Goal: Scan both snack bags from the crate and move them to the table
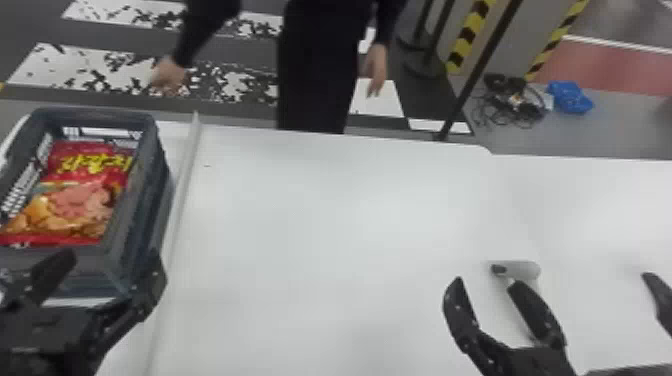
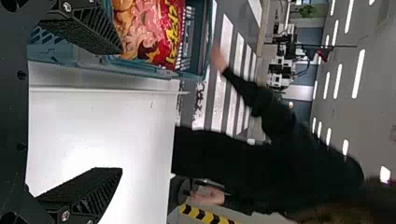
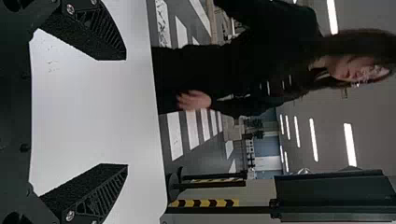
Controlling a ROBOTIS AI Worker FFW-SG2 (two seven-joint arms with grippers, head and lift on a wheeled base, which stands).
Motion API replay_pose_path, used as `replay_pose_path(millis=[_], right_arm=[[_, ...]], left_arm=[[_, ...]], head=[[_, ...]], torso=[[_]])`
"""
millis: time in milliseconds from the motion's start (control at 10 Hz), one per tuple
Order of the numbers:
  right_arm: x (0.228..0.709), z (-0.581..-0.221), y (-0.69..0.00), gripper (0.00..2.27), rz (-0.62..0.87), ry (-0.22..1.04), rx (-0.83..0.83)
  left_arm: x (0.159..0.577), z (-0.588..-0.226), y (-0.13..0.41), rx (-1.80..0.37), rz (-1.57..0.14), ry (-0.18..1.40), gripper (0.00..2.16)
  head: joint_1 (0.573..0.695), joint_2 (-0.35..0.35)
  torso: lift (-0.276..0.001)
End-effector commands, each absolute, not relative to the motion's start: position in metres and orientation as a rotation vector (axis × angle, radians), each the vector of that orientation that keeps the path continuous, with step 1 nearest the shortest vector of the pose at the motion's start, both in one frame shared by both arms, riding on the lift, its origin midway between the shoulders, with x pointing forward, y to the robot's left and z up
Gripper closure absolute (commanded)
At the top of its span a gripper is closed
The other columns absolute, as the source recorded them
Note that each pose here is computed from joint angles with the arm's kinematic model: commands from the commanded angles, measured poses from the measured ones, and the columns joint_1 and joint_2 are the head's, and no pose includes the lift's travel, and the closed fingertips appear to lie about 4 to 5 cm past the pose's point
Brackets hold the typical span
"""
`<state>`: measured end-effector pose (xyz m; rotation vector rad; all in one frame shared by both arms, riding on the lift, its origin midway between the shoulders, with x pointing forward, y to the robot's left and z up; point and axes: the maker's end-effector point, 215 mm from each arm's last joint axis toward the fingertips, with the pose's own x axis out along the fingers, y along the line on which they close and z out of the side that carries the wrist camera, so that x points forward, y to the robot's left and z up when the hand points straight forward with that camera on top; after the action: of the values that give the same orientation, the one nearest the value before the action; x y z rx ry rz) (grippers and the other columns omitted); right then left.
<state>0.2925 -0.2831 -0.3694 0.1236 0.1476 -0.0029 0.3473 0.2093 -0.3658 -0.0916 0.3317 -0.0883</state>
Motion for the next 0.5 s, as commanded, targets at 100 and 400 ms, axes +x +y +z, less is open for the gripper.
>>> replay_pose_path(millis=[100, 400], right_arm=[[0.292, -0.366, -0.268, 0.11, 0.036, 0.143, 0.140], [0.292, -0.368, -0.273, 0.11, 0.030, 0.149, 0.132]], left_arm=[[0.374, -0.345, 0.260, -0.139, -0.046, 0.331, 0.10], [0.418, -0.362, 0.277, -0.127, -0.037, 0.450, 0.10]], head=[[0.695, -0.111], [0.695, -0.007]], torso=[[-0.087], [-0.087]])
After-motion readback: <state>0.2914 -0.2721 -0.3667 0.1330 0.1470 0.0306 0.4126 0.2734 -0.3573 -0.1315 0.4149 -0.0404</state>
